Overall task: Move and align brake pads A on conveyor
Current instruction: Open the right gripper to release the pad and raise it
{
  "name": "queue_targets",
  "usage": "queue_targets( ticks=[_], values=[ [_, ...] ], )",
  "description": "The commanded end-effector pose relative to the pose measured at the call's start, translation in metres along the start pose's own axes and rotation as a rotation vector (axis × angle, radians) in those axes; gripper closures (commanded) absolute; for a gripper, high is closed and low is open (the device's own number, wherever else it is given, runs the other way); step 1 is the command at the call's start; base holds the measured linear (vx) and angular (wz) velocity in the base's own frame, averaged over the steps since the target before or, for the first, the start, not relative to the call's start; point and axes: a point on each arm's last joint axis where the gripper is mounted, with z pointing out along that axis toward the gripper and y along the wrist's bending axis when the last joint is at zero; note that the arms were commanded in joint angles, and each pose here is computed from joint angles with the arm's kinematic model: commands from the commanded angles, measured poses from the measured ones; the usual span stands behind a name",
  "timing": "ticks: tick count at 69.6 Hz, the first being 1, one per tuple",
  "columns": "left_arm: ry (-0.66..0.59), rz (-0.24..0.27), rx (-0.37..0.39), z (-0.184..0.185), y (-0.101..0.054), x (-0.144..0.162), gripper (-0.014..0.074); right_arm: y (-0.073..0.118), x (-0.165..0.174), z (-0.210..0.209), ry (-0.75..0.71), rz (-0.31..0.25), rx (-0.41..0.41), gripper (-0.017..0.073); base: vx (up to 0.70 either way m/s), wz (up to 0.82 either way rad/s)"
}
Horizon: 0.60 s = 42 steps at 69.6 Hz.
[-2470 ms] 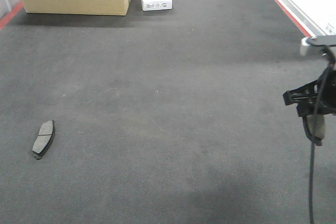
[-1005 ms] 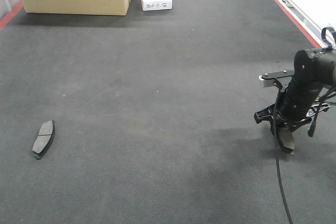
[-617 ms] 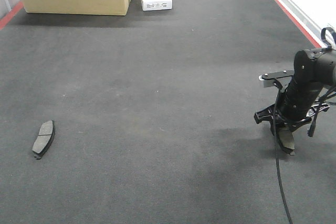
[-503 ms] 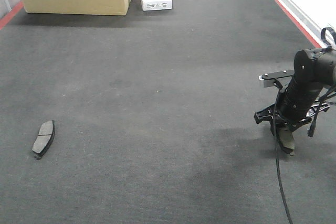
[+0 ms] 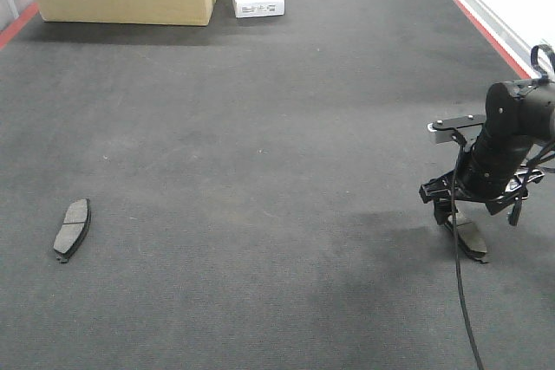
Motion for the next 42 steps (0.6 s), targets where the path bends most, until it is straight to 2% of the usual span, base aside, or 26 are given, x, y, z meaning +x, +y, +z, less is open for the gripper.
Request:
queue_targets(
  ticks=[1, 17, 30, 42],
  values=[
    [-0.085, 0.000, 0.025, -0.005, -0.003, -0.009, 0.0050, -0.006, -0.008, -0.033, -0.105, -0.004, 0.028, -0.0031, 0.00, 0.00],
    [-0.085, 0.000, 0.025, -0.005, -0.003, -0.009, 0.0050, -0.007, -0.006, -0.062, -0.175, 0.008, 0.027, -0.0031, 0.00, 0.00],
    [-0.085, 0.000, 0.025, -0.005, -0.003, -0.009, 0.0050, -0.006, 0.001, -0.114, -0.314, 0.034, 0.003, -0.0030, 0.00, 0.00],
    [-0.085, 0.000, 0.025, -0.005, -0.003, -0.009, 0.0050, -0.003, 0.018, -0.171, -0.457, 0.027, -0.017, 0.0003, 0.00, 0.00]
  ],
)
